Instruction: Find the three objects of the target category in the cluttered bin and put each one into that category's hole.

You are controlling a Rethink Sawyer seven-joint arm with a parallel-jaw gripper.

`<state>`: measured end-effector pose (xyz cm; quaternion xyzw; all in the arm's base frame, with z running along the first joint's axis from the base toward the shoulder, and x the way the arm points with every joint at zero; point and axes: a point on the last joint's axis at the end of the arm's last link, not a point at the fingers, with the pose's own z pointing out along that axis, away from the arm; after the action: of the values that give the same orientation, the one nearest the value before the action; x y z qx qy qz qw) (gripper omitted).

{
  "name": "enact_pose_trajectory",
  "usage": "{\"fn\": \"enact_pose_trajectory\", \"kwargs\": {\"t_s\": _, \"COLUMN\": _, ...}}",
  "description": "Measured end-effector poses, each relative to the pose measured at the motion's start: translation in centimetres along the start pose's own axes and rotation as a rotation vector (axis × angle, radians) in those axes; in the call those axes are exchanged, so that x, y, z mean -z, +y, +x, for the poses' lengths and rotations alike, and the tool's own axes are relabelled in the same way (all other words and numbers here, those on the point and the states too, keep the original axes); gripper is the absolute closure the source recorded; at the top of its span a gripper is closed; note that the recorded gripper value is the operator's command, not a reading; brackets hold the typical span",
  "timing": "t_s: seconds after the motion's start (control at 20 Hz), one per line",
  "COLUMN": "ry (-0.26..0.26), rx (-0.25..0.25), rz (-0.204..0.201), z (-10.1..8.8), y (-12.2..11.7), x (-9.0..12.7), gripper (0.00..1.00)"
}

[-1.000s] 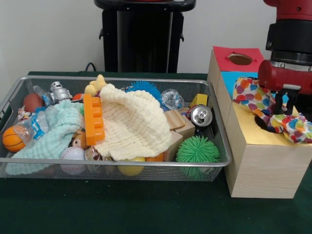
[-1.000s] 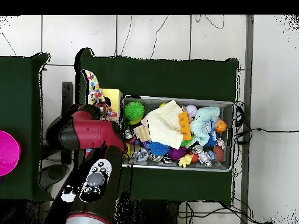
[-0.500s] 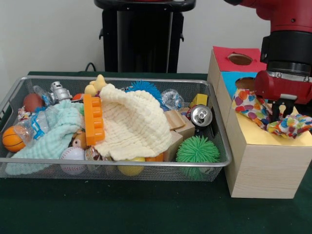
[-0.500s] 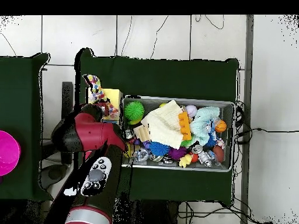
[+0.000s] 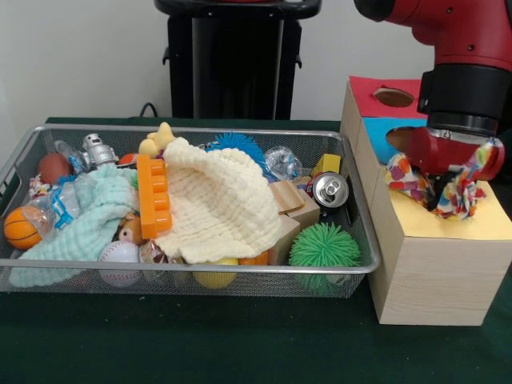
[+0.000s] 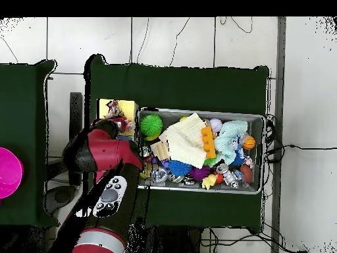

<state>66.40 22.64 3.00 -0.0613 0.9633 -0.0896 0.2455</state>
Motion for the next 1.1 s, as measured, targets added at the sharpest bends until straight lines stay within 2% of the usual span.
{"fn": "enact_pose_trajectory", "kwargs": {"t_s": 0.3, "ry": 0.012, "rx": 0.003, "rz": 0.008, "z": 0.52, "y": 0.04, "x": -0.26, "gripper": 1.0}}
{"fn": "enact_pose_trajectory", "kwargs": {"t_s": 0.35, "ry": 0.018, "rx": 0.007, "rz": 0.014, "z": 0.66, "y": 0.04, "x": -0.18, "gripper": 0.0}}
{"fn": "enact_pose_trajectory", "kwargs": {"t_s": 0.95, "ry": 0.032, "rx": -0.005, "rz": 0.035, "z": 0.24, "y": -0.47, "x": -0.18, "gripper": 0.0}}
{"fn": "enact_pose_trajectory", "kwargs": {"t_s": 1.1, "ry": 0.05, "rx": -0.018, "rz": 0.033, "z": 0.08, "y": -0.44, "x": -0.14, "gripper": 0.0}}
